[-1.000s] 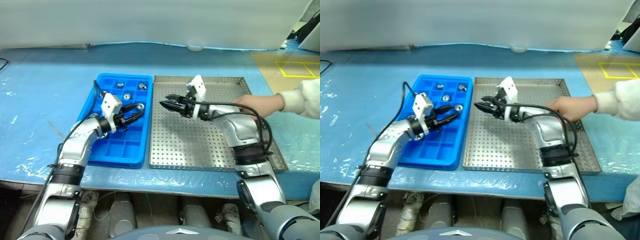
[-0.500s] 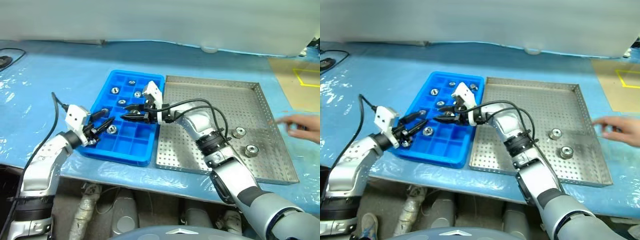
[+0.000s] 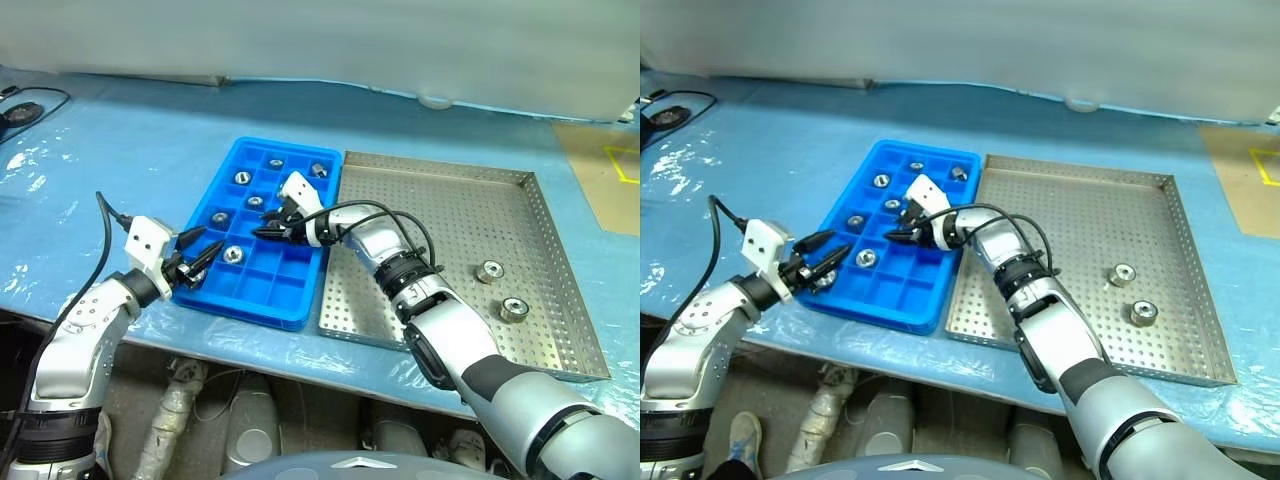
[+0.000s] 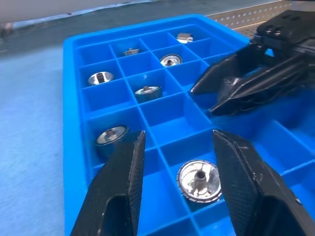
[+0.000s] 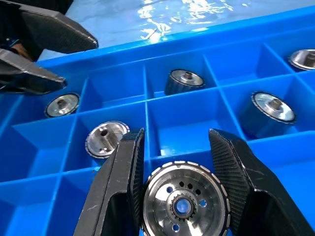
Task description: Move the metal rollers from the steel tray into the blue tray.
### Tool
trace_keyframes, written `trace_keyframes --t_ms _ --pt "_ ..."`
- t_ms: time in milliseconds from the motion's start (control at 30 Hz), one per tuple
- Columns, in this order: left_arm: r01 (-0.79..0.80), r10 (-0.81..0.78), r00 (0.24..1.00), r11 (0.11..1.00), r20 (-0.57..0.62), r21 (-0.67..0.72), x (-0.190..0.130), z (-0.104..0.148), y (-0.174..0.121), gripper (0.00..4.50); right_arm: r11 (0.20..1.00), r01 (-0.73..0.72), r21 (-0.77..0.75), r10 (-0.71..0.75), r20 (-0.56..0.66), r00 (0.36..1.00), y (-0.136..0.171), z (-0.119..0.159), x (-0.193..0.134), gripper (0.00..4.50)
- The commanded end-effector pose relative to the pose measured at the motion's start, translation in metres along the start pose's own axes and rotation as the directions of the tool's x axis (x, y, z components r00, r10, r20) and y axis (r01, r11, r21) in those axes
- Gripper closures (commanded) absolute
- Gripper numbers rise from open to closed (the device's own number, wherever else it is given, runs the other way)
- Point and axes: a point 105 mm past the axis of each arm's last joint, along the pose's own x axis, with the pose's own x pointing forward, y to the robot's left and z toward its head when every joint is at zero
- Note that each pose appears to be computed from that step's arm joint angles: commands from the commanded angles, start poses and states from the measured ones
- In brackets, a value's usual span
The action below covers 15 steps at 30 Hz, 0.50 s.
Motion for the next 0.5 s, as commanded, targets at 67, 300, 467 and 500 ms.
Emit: trace_keyframes --t_ms 67,300,467,500 --pt "0.048 -0.049 0.998 0.998 0.026 0.03 0.01 0.01 -0.004 2.26 0.999 0.037 -0.011 -0.037 0.042 0.998 -0.007 0.01 -0.002 2.81" --pt "0.14 -0.141 0.989 0.99 0.045 0.034 0.032 0.015 -0.012 2.26 0.995 0.095 0.01 -0.095 0.072 0.993 -0.017 0.01 -0.014 0.46" --pt "0.252 -0.253 0.965 0.967 0.062 0.025 0.058 0.016 -0.028 2.26 0.97 0.24 0.051 -0.244 0.104 0.964 -0.044 0.009 -0.05 0.46" --pt "0.273 -0.274 0.959 0.962 0.066 0.025 0.063 0.017 -0.031 2.26 0.962 0.268 0.057 -0.273 0.102 0.957 -0.049 0.007 -0.058 0.46"
